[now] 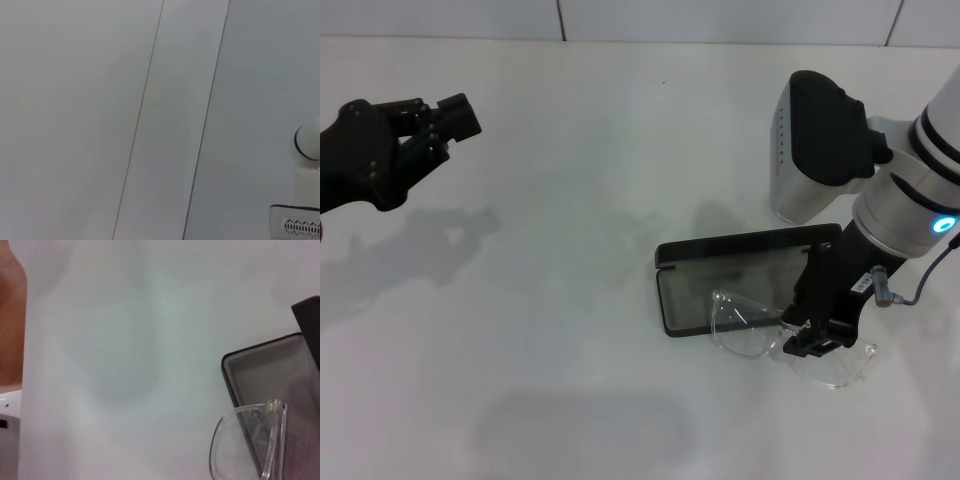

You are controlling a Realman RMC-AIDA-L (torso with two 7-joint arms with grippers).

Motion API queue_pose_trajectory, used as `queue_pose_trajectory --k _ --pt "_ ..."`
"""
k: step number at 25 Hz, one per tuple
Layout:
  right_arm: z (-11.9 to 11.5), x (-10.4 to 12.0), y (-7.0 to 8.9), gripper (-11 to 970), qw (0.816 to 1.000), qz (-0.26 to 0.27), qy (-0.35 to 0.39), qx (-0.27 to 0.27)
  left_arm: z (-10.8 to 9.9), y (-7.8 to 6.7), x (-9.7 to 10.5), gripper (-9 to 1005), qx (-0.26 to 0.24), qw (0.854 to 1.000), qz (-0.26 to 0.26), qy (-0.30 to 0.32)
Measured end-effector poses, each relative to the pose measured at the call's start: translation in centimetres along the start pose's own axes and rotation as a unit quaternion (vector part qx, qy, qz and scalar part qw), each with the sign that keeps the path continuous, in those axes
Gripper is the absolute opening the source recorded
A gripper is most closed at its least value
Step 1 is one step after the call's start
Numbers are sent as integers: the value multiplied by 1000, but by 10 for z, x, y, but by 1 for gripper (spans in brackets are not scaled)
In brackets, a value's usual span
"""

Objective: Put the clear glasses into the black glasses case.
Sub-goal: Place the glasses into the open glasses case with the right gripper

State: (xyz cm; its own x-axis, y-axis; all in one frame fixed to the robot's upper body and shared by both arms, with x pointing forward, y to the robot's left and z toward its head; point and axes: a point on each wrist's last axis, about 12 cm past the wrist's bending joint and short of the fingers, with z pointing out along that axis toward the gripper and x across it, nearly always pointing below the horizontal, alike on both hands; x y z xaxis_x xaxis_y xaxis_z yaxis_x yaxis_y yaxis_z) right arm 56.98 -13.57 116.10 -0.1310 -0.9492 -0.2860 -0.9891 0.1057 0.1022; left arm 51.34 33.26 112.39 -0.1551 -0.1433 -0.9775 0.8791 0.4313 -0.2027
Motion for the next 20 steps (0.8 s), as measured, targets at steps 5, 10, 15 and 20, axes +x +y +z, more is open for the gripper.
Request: queue_pose_trajectory --k 5,10,15,20 --pt "2 0 1 308 1000 0 -5 -11 0 0 0 115 -1 1000 0 0" --pt "4 1 1 279 1000 -3 -3 -16 -1 0 1 115 -1 1000 0 0" --pt "4 1 1 145 1000 -3 -3 -15 -2 -1 1 115 -2 1000 0 0" --pt "4 1 1 76 1000 -5 -1 -13 -1 -1 1 115 -2 1000 -1 0"
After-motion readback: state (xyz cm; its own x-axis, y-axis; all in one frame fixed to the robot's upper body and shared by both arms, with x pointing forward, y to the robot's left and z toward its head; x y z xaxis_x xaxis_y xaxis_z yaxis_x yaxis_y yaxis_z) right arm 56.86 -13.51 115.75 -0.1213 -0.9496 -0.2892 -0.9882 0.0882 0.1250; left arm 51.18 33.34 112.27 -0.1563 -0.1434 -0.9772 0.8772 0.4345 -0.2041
